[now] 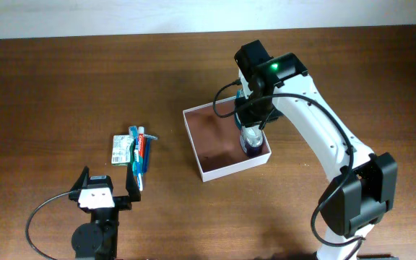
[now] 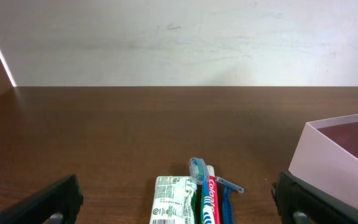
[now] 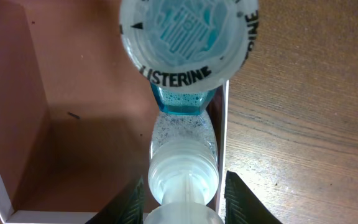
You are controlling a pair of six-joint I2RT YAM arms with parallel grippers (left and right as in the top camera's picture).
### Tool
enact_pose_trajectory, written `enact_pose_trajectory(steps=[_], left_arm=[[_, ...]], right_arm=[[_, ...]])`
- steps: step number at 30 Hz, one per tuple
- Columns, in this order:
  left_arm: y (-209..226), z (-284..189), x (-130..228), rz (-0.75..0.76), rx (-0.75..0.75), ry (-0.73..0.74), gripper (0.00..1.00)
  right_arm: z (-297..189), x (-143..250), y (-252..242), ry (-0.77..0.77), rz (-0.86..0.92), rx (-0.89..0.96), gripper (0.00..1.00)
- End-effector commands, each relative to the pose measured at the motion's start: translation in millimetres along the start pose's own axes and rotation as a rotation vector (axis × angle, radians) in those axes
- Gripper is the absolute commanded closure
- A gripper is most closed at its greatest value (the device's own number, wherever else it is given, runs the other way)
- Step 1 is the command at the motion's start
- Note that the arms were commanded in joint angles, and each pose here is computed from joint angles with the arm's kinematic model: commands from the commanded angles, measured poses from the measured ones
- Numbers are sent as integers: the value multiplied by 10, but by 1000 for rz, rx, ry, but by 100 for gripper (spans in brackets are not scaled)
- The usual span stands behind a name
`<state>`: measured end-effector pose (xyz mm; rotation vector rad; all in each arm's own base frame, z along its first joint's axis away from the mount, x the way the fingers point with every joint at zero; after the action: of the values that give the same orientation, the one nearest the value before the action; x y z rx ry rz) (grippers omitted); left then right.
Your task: Pack container
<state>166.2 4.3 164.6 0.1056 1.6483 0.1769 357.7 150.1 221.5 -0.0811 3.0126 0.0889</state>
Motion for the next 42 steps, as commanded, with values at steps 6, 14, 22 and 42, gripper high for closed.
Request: enact_pose_trajectory(steps=[6, 14, 22, 42], left_arm=[[-6, 2, 17, 15, 7, -1, 0], [-6, 2, 17, 15, 7, -1, 0], [-6, 2, 17, 15, 7, -1, 0], [-6, 2, 17, 15, 7, -1, 0]], right_arm=[[-53, -5, -12, -18, -37, -3, 65], [-53, -5, -13, -18, -57, -3, 65], [-53, 14, -22, -7, -52, 4, 61], [-53, 24, -23, -1, 27, 4, 69]])
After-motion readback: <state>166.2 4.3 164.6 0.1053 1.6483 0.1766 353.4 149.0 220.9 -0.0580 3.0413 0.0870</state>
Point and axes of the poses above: each gripper's point midway between its finger pads, its own z axis out along the fingers, its own y axis along the line the jaws close on, x = y × z, the point moved 8 cm from there along -z, back along the fingers, and after that the axes turned 10 degrees about z, right-handed, at the moved point
